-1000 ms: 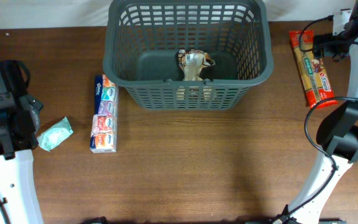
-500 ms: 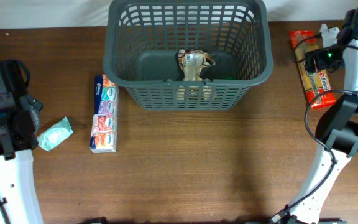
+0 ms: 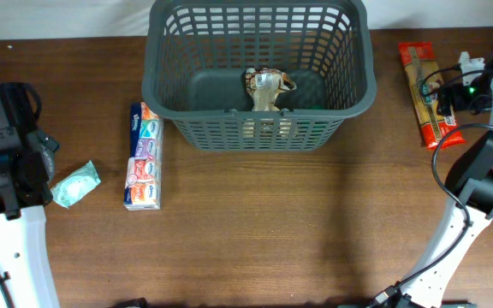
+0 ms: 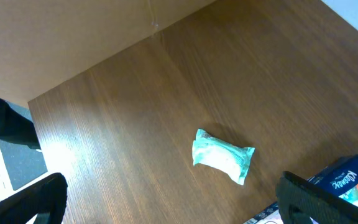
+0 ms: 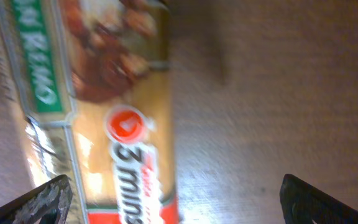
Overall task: Pack container
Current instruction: 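Close the right gripper on the spaghetti pack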
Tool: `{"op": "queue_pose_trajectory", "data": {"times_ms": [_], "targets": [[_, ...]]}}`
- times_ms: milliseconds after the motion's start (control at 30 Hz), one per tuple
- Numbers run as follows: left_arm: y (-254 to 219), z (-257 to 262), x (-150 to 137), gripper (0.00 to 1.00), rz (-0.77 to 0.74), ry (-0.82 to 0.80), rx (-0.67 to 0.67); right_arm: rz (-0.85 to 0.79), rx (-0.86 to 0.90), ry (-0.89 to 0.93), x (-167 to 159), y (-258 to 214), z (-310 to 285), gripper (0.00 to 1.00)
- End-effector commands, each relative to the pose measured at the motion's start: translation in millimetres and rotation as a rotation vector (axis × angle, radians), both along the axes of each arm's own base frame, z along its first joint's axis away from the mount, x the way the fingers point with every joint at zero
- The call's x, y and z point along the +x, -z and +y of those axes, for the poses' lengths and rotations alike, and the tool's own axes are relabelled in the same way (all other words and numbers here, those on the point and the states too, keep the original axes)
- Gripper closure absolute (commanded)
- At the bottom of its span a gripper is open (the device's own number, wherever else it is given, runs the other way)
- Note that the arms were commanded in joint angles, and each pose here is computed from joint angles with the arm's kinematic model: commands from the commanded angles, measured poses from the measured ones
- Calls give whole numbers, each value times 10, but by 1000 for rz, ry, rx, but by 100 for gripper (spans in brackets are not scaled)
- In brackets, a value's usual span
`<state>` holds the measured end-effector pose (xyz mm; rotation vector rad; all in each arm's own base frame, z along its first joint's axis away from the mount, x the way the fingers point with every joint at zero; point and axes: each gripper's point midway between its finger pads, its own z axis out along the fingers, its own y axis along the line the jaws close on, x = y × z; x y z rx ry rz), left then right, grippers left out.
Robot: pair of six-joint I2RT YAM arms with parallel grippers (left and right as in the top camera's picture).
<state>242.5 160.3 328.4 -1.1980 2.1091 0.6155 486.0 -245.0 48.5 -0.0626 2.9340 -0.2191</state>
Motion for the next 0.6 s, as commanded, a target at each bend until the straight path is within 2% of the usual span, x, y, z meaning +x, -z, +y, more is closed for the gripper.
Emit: {"op": "queue_pose_trajectory", "data": {"times_ms": [0, 200, 567], "targets": [[-20, 13, 3, 1, -3, -1, 0, -4, -8, -59, 159, 56, 237, 1], [-20, 13, 3, 1, -3, -1, 0, -14, -20, -113, 300, 64, 476, 1], [-20, 13, 3, 1, -4, -2, 0, 49, 1, -89, 239, 421, 485, 1]]}}
